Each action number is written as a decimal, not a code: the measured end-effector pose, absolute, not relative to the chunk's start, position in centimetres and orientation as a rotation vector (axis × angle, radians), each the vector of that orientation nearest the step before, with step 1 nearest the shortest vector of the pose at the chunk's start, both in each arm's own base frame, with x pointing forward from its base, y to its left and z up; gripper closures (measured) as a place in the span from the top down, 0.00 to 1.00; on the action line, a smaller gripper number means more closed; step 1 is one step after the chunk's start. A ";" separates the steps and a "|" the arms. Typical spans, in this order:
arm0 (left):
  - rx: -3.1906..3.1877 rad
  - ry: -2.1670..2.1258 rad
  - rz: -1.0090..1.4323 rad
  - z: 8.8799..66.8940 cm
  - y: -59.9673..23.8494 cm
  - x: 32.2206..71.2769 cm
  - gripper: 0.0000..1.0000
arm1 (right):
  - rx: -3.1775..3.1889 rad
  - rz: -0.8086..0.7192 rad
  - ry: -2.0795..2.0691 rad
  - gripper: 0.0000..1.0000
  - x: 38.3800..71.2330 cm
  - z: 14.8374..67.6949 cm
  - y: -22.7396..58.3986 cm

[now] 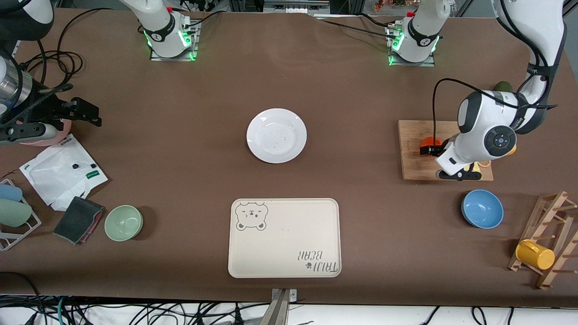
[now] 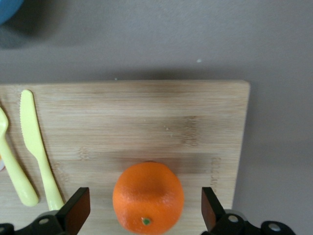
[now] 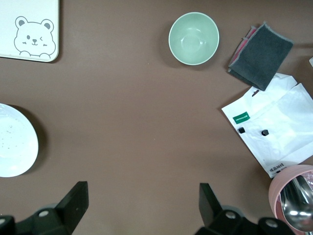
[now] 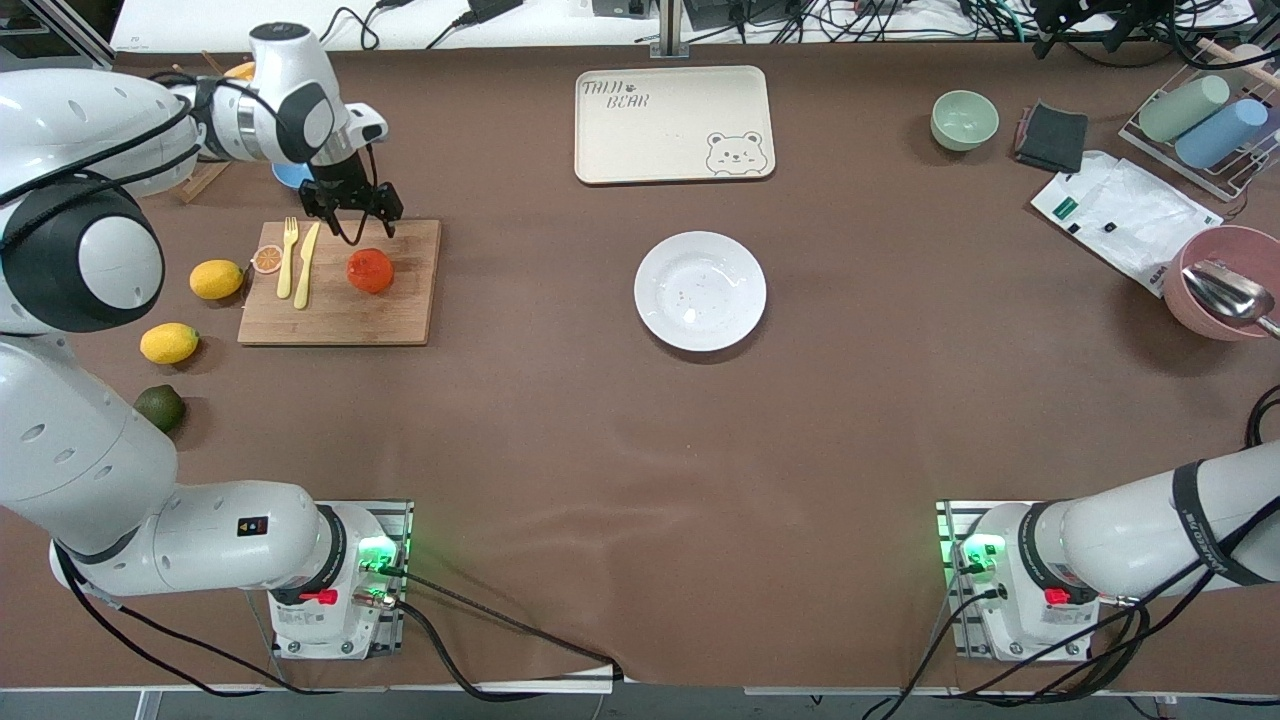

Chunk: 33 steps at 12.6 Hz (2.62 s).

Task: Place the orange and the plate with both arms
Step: 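Lower the left gripper and close it around the orange, then carry the orange with the left gripper onto the white plate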

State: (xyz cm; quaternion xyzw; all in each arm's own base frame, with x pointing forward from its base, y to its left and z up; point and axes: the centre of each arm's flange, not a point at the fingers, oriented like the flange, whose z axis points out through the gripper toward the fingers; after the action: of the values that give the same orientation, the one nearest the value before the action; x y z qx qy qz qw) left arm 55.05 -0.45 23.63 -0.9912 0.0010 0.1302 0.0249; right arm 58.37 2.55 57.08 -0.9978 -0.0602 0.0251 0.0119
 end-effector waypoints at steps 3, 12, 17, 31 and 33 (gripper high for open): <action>-3.072 0.006 0.390 22.3 -0.4 53.8 1.00 | -3.111 0.079 -0.188 1.00 58.4 57.1 2.6; -3.069 0.005 0.431 20.7 -0.2 52.1 1.00 | -3.111 0.080 -0.188 1.00 58.4 57.0 2.6; -3.078 -0.044 0.418 20.2 1.5 52.0 0.80 | -3.111 0.083 -0.188 1.00 58.4 56.9 2.6; -3.139 -0.465 0.540 32.5 -21.9 56.1 0.79 | -3.111 0.086 -0.188 1.00 58.4 56.8 2.6; -3.096 -0.606 0.541 32.7 -29.8 54.9 0.79 | -3.111 0.086 -0.188 1.00 58.4 56.8 2.6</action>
State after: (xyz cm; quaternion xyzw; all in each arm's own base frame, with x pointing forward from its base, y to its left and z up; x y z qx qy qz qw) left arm 54.93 -29.79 32.70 -0.9668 -0.1893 0.1689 -0.0297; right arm 58.41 2.57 56.82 -0.9977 -0.0602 0.0276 0.0118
